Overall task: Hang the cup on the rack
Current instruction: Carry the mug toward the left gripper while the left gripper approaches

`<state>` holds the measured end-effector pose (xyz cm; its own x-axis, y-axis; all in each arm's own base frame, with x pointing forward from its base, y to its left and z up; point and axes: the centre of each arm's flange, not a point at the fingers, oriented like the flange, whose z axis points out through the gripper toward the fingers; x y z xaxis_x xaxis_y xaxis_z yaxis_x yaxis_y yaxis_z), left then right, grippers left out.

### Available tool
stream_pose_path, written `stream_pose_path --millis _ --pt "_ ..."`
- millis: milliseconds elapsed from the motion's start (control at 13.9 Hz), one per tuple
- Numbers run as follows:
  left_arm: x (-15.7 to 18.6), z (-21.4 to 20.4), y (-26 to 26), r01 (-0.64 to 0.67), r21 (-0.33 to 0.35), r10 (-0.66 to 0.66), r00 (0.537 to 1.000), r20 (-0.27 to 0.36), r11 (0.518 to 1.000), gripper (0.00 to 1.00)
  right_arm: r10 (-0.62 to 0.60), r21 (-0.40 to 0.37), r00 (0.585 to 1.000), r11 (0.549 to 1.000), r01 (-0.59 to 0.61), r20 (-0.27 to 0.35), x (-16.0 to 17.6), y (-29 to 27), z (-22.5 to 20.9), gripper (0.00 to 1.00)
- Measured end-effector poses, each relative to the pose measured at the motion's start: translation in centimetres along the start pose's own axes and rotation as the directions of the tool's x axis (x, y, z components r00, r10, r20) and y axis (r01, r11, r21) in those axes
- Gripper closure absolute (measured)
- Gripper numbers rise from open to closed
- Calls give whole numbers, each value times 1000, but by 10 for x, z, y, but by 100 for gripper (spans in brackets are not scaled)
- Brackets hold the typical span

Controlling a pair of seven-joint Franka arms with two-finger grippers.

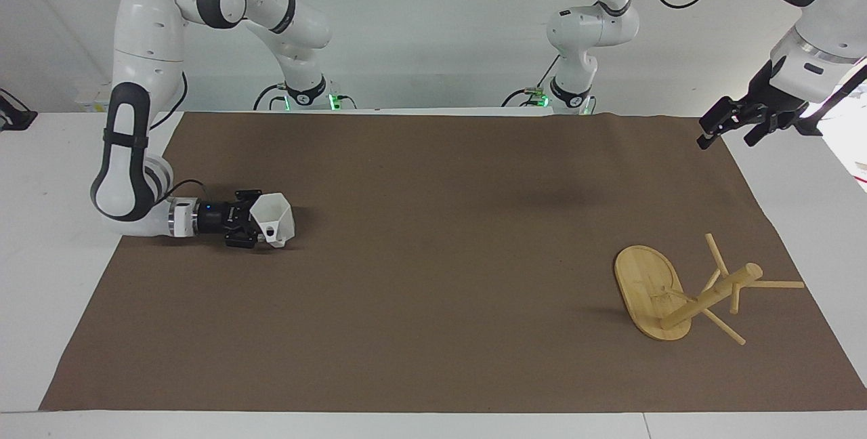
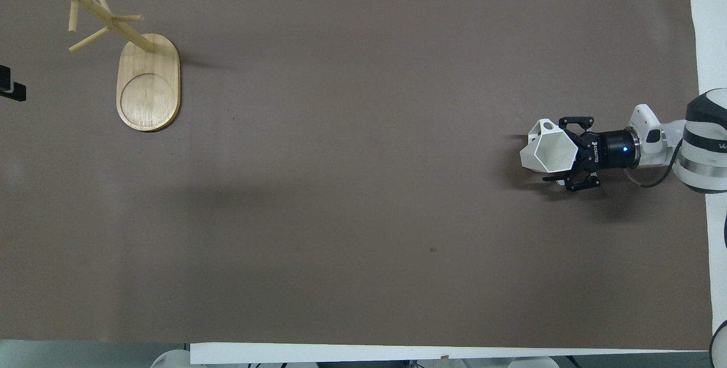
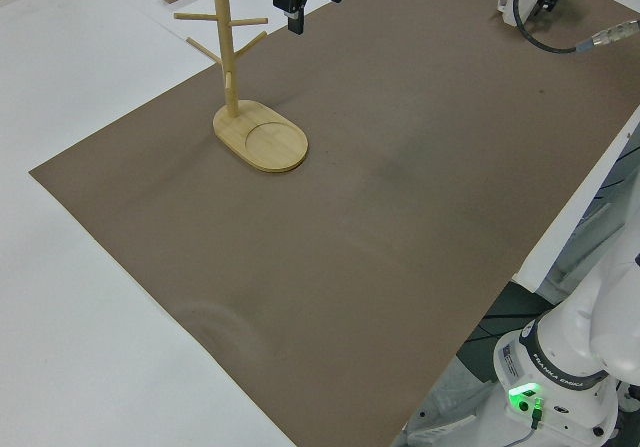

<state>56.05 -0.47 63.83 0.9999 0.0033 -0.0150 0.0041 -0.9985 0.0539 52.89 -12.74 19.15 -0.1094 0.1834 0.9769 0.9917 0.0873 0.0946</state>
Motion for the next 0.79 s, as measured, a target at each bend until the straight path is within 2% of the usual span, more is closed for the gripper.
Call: stream_pose_path --millis 359,503,647,791 --pt "0 0 0 0 0 0 1000 -1 1000 0 5 7 1000 1000 -5 0 -2 -1 7 4" --pt "0 0 0 0 0 0 1000 -2 1000 0 8 5 1000 1000 -8 3 -2 -1 6 21" --pt "0 0 0 0 0 0 1000 -3 1000 0 39 8 999 999 -39 -8 2 4 14 21" --pt "1 -1 0 0 0 0 1000 -7 1000 0 84 14 996 996 -84 -5 27 29 44 21"
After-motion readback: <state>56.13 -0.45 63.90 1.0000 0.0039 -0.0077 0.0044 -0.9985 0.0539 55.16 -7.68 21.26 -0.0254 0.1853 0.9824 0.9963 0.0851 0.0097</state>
